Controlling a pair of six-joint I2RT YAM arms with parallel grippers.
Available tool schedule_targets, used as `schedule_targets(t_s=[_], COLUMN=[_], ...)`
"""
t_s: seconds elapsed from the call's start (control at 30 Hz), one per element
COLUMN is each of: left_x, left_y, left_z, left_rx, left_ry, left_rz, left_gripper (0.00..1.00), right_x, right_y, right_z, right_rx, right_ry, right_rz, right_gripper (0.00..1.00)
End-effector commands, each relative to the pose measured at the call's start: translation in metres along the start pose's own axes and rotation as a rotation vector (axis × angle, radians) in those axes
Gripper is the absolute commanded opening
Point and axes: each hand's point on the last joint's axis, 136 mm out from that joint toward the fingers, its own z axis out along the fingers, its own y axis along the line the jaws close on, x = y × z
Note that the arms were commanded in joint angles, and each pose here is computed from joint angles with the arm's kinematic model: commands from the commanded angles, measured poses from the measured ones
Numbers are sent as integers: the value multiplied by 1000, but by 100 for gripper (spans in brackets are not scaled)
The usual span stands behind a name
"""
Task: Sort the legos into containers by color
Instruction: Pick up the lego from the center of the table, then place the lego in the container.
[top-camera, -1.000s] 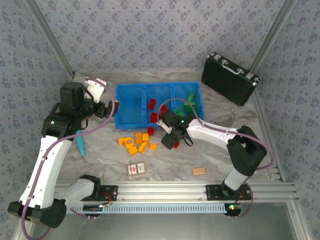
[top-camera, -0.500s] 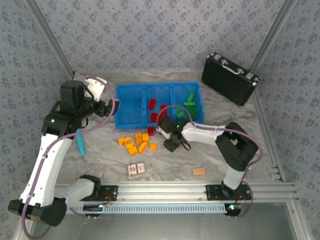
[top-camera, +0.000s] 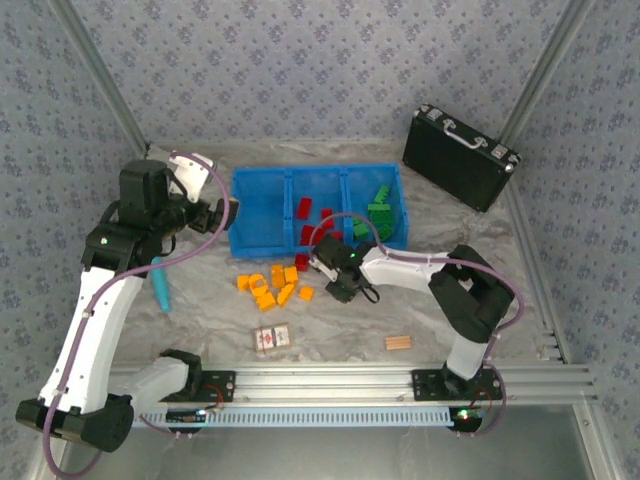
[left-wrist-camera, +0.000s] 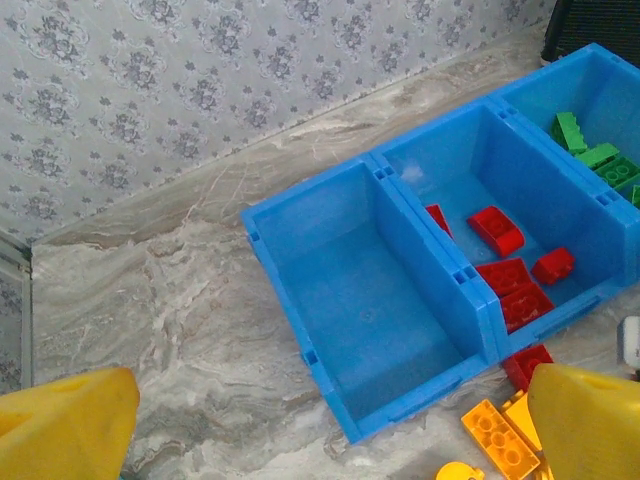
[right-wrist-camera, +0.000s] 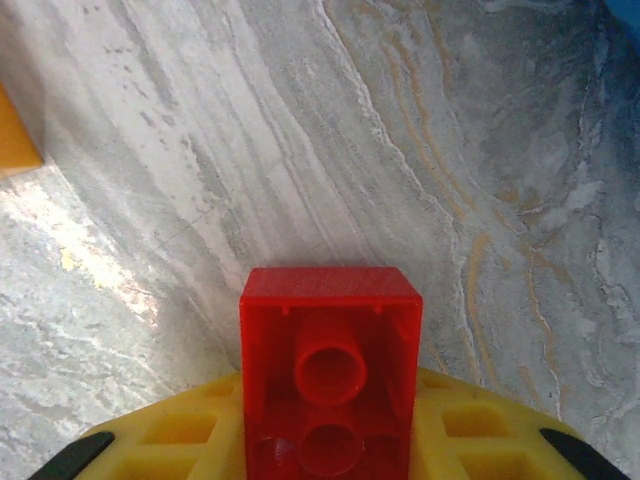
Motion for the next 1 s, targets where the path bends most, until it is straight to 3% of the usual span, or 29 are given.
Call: schedule_targets(t_s=[0.0, 0.23, 0.43, 0.53, 0.67, 0.8, 0.97], left_x=[1, 64, 123, 150, 184, 216, 237], left_y=[-4, -26, -58, -67, -72, -70, -61], left_z=[-2, 21, 39, 50, 56, 63, 71], left_rx=[16, 84, 121, 84, -4, -100, -192], left_ry=[2, 148, 239, 266, 331, 410, 397], left_rz=[-41, -254, -508, -645, -710, -737, -782], left_gripper=[100, 97, 94, 92, 91, 89, 89], right_x=[-21, -110, -165, -179, -189, -196, -203], right_y=[-7, -31, -62, -70, -84, -94, -86], right_z=[-23, -84, -78, -60, -40, -27, -34], right_rx=[36, 69, 113, 115, 140, 184, 151], right_ry=[-39, -283, -418, -415, -427, -432, -479], right_rz=[-54, -131, -130, -133, -115, -97, -121], right_gripper=[29, 29, 30, 30, 31, 41, 54])
